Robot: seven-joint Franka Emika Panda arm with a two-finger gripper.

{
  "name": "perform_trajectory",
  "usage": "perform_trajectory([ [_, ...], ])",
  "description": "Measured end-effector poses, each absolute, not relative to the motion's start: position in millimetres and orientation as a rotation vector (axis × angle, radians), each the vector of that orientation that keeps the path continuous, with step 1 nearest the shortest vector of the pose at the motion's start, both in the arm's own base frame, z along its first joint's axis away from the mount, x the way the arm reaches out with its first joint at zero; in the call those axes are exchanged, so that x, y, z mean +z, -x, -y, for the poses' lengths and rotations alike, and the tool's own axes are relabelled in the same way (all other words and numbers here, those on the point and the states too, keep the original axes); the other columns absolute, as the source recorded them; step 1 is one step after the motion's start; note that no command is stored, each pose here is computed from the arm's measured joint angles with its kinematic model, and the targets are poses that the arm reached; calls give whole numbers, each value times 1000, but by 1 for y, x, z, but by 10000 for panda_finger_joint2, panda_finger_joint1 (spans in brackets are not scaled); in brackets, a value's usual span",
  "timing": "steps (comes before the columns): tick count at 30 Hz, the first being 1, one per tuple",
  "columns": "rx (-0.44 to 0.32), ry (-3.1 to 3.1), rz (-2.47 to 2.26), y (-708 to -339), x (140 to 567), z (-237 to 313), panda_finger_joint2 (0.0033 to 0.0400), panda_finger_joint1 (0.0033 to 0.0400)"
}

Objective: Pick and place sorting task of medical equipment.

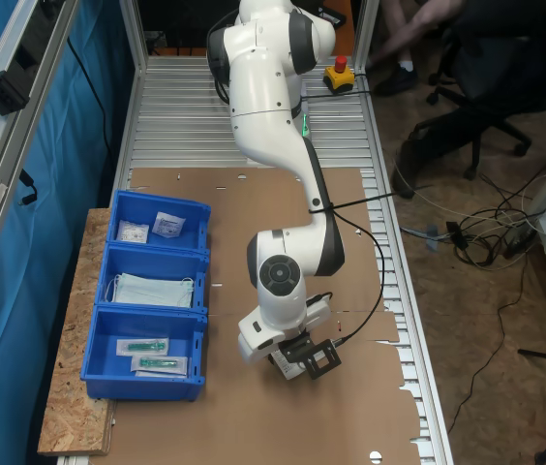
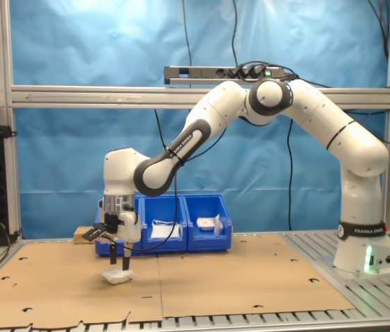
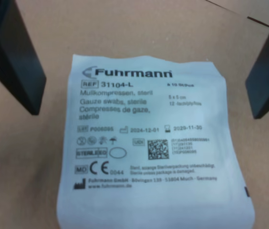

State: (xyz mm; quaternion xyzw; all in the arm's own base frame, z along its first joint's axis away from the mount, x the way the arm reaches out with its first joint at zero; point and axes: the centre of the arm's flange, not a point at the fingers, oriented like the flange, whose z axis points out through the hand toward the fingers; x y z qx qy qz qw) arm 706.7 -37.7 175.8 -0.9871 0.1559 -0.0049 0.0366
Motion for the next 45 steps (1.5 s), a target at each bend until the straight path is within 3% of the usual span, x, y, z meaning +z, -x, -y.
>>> perform_trajectory([
  [45, -6, 3019, -433, -703, 143, 35, 400, 400],
])
